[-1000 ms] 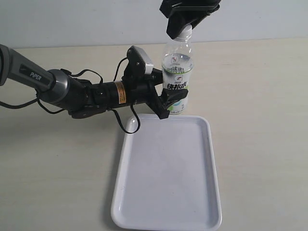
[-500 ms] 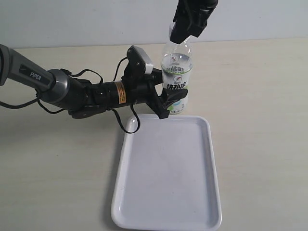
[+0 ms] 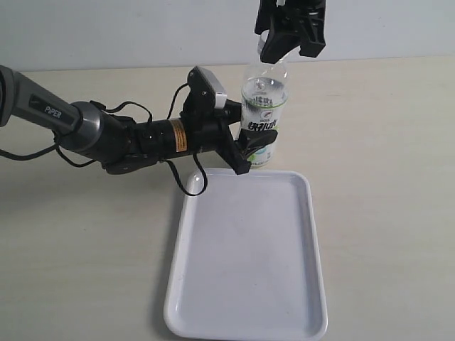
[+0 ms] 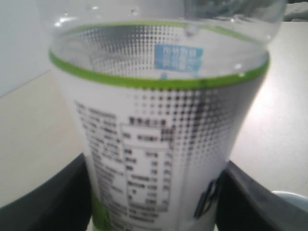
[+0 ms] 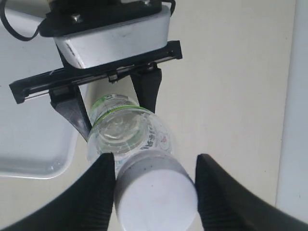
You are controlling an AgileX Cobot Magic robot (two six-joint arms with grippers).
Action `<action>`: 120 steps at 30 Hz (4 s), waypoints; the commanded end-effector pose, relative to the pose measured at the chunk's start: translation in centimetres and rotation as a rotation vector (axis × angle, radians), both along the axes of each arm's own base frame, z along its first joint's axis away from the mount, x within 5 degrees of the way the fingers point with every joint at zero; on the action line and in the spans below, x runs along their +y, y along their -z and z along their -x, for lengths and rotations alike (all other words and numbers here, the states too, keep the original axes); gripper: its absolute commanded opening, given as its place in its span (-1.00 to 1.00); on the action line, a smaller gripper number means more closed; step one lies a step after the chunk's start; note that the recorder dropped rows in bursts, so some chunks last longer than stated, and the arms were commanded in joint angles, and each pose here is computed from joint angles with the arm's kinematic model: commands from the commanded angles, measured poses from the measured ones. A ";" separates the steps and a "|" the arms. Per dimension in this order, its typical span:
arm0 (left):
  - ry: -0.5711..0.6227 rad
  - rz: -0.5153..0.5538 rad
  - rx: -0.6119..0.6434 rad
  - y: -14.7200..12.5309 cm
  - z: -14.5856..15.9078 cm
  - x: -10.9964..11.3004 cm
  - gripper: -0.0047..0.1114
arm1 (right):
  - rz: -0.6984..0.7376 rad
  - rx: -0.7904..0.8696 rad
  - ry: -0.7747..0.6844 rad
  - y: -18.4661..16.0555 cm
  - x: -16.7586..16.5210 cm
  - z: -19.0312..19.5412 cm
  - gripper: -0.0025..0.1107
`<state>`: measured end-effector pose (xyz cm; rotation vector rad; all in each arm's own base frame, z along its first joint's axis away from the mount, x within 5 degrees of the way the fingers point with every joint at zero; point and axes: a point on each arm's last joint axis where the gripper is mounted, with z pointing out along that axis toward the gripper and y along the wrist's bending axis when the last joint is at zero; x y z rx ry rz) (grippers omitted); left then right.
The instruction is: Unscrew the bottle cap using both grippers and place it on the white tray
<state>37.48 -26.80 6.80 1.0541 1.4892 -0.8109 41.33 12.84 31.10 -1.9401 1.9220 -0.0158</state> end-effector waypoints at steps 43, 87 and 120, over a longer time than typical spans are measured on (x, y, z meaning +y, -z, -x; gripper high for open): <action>-0.016 -0.020 -0.010 -0.1 -0.1 0.2 -0.92 | -0.484 0.050 0.810 -6.0 -0.3 1.3 0.24; -0.009 -0.032 -0.010 0.0 -0.1 0.2 -0.92 | -0.314 0.257 0.921 -0.3 -0.1 -0.2 -0.96; -0.009 -0.032 -0.010 0.0 -0.1 0.2 -0.92 | -0.005 -0.010 0.139 -0.5 -0.6 -0.2 -0.96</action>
